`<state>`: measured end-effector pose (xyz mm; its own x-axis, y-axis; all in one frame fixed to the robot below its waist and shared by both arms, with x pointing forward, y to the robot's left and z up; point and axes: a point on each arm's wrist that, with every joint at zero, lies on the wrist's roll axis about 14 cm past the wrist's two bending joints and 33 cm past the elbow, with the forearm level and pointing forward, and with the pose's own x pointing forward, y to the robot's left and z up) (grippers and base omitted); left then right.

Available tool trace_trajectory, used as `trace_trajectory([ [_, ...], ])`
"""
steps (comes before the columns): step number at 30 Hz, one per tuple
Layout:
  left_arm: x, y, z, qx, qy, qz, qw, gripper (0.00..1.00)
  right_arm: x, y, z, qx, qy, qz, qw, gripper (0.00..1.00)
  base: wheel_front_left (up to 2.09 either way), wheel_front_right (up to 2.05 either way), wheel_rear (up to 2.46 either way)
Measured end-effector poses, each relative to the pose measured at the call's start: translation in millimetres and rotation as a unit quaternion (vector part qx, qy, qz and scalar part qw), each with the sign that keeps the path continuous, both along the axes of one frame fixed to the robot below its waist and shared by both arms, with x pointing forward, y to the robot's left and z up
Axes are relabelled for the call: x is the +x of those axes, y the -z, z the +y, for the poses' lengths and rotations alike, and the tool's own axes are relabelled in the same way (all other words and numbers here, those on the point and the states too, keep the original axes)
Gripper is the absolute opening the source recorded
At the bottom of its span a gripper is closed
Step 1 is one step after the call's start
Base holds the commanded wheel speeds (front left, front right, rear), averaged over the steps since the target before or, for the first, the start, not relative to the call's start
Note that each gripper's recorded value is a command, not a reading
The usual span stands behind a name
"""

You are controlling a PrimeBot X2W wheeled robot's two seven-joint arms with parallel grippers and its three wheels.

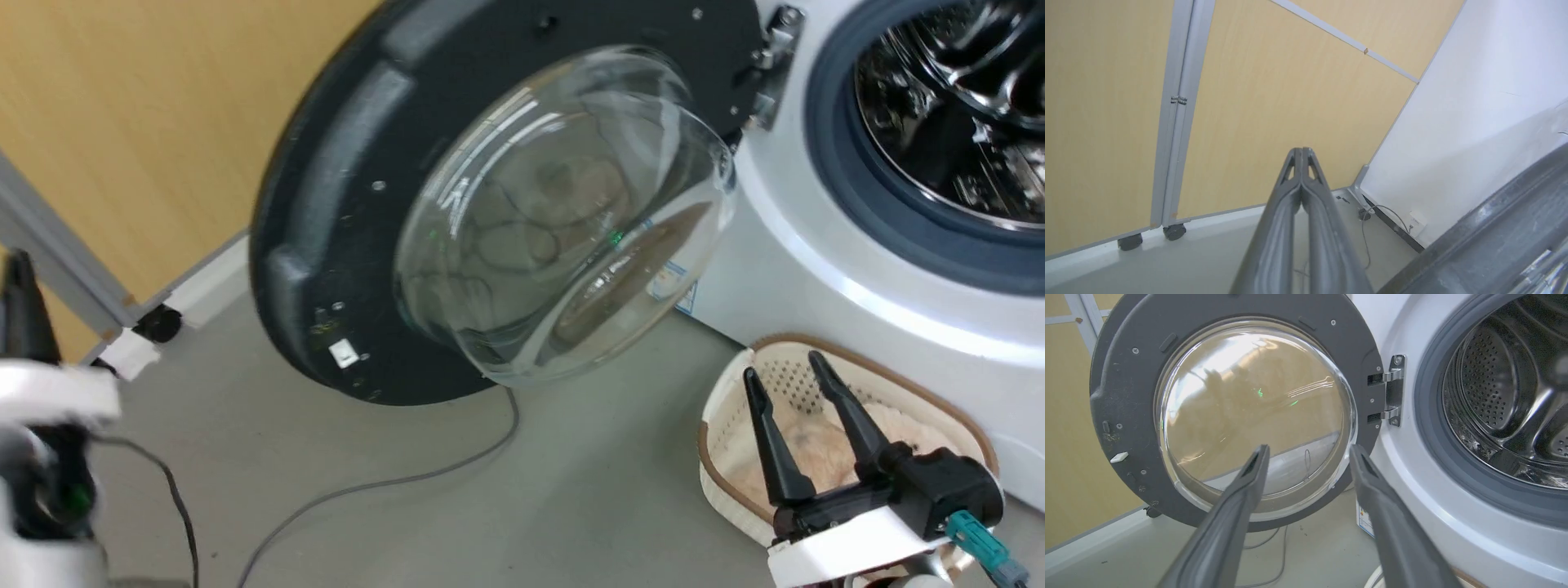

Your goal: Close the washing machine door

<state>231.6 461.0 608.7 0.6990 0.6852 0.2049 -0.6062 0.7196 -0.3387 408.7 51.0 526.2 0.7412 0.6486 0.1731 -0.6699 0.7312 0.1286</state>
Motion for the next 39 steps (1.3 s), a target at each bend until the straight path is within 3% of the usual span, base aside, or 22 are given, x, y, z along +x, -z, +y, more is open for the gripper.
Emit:
trace_trajectory([
  [3,22,7,16,-0.074,0.021,-0.002,0.997,0.0,5,5,-7,-0.002,0.01,0.007,1.0,1.0,0.0,0.0,0.0],
  [7,53,31,22,-0.215,0.062,-0.02,0.974,0.0,9,13,-15,-0.006,0.019,0.017,1.0,1.0,0.0,0.0,0.0],
  [11,76,55,17,-0.349,0.1,-0.044,0.931,0.0,14,16,-22,-0.007,0.03,0.02,0.999,1.0,0.0,0.0,0.0],
  [14,90,65,5,-0.406,0.137,-0.046,0.902,0.0,16,19,-26,-0.01,0.035,0.021,0.999,1.0,0.0,0.0,0.0],
  [15,102,66,-10,-0.438,0.183,-0.05,0.879,0.0,18,21,-29,-0.015,0.04,0.023,0.999,1.0,0.0,0.0,0.0],
  [23,115,60,-54,-0.46,0.297,-0.017,0.836,0.0,19,17,-36,-0.017,0.053,0.016,0.998,1.0,0.0,0.0,0.0],
  [32,100,62,-103,-0.455,0.373,0.014,0.808,0.0,15,3,-50,-0.006,0.077,0.004,0.997,1.0,0.0,0.0,0.0],
  [39,91,78,-165,-0.494,0.431,0.04,0.754,0.0,8,-7,-69,0.005,0.104,-0.003,0.995,1.0,0.0,0.0,0.0],
])
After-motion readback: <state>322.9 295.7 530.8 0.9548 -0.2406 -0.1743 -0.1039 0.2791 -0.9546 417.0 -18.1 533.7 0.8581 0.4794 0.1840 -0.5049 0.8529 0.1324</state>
